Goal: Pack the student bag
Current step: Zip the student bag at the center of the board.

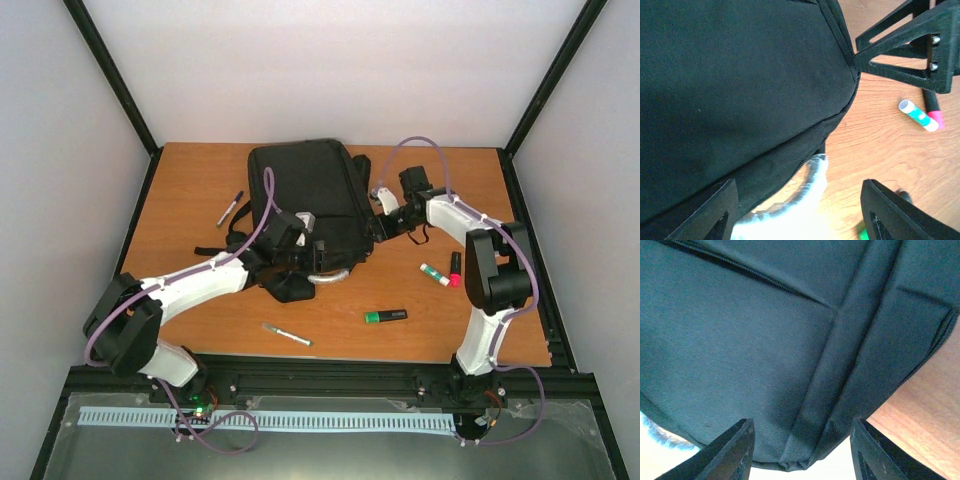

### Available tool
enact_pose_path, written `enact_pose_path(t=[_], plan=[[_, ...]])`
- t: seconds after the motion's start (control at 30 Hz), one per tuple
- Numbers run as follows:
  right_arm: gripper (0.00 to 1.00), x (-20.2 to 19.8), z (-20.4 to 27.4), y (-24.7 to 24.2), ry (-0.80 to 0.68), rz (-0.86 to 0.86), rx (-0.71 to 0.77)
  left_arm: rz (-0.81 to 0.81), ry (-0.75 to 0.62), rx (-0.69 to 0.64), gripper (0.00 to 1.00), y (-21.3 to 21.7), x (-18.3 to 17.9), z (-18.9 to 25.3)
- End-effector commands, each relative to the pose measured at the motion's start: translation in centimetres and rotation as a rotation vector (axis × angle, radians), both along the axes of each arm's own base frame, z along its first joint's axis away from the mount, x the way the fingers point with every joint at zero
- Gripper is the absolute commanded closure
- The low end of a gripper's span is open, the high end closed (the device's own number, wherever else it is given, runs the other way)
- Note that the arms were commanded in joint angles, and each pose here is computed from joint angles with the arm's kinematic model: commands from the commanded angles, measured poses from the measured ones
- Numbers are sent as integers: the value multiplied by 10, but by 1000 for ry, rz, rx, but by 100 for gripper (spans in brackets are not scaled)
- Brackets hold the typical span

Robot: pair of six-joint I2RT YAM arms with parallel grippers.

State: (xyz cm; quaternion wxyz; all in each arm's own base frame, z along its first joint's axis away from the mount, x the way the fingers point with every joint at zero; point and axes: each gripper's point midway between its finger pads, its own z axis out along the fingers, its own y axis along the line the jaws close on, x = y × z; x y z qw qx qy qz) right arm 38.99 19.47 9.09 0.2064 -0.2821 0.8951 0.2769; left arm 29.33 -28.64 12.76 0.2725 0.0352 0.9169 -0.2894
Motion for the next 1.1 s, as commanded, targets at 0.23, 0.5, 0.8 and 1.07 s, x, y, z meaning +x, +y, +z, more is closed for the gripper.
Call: enact_pose_path(t=[0.23,0.5,0.8,1.07], plan=[[45,-13,-28,-3,211,-79,-8,-161,-241,192,20,-1,15,26],[84,-12,-7,14,273,-35,203,-332,-318,308,25,-19,17,24],[97,-16,56,9,246,-21,371,-427,-393,258,25,-33,10,30],[97,-24,82,14,278,17,479,-500,-480,282,26,-53,14,41]])
